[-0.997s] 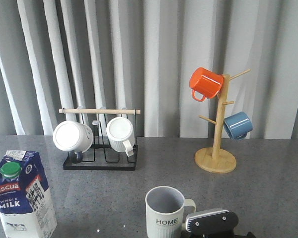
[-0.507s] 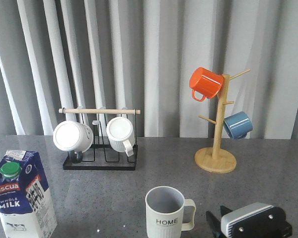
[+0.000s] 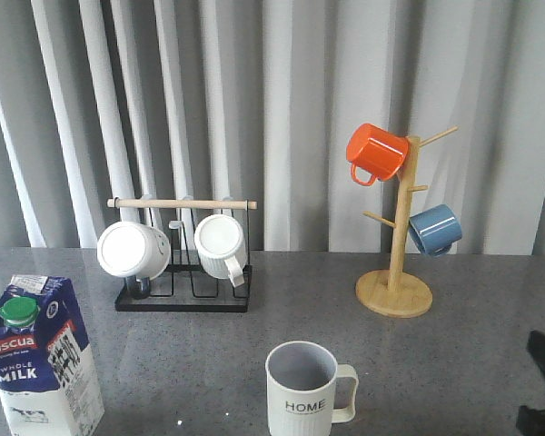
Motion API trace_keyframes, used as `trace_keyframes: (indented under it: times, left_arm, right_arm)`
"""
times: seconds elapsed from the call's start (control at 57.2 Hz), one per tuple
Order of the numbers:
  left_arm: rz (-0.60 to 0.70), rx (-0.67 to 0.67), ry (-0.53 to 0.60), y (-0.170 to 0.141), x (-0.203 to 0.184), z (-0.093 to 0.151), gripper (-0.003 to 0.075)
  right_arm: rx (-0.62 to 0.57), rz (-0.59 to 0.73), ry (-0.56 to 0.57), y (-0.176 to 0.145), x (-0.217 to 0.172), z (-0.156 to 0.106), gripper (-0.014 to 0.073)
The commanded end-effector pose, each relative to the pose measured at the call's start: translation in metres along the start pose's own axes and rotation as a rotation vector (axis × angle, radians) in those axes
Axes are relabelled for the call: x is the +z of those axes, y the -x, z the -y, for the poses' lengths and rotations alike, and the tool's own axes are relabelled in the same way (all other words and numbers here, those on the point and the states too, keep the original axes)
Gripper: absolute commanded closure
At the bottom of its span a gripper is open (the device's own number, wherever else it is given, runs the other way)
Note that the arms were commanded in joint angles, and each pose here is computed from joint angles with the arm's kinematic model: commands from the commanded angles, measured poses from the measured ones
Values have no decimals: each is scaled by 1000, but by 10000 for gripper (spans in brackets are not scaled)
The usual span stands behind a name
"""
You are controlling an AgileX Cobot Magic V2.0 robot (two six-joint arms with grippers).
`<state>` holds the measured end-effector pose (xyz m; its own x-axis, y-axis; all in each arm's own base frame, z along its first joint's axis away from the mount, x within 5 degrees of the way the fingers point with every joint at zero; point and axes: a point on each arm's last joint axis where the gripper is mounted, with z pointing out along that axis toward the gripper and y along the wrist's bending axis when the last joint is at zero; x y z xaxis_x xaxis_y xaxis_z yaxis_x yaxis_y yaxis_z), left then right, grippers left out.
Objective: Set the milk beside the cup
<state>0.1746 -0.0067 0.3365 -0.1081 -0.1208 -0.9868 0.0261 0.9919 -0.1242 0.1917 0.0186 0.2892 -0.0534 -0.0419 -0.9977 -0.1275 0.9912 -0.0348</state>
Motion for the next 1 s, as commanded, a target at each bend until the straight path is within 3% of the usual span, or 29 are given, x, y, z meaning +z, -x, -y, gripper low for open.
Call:
trace_keyframes:
  times: [0.0,0.087,0.227,0.979]
  left_arm:
    - [106,-12,-31,18,-2,4,207]
    - [106,-12,-31,18,-2,4,207]
    - [106,-12,-31,18,-2,4,207]
    - [106,-12,-31,18,-2,4,207]
  right_arm:
    - [6,130,-27,24,-14,8,372]
    - [0,151,-68,31,-27,13,424]
    - [-9,135,-90,33,-39,13,612]
    - [-13,167,-87,37,-42,13,604]
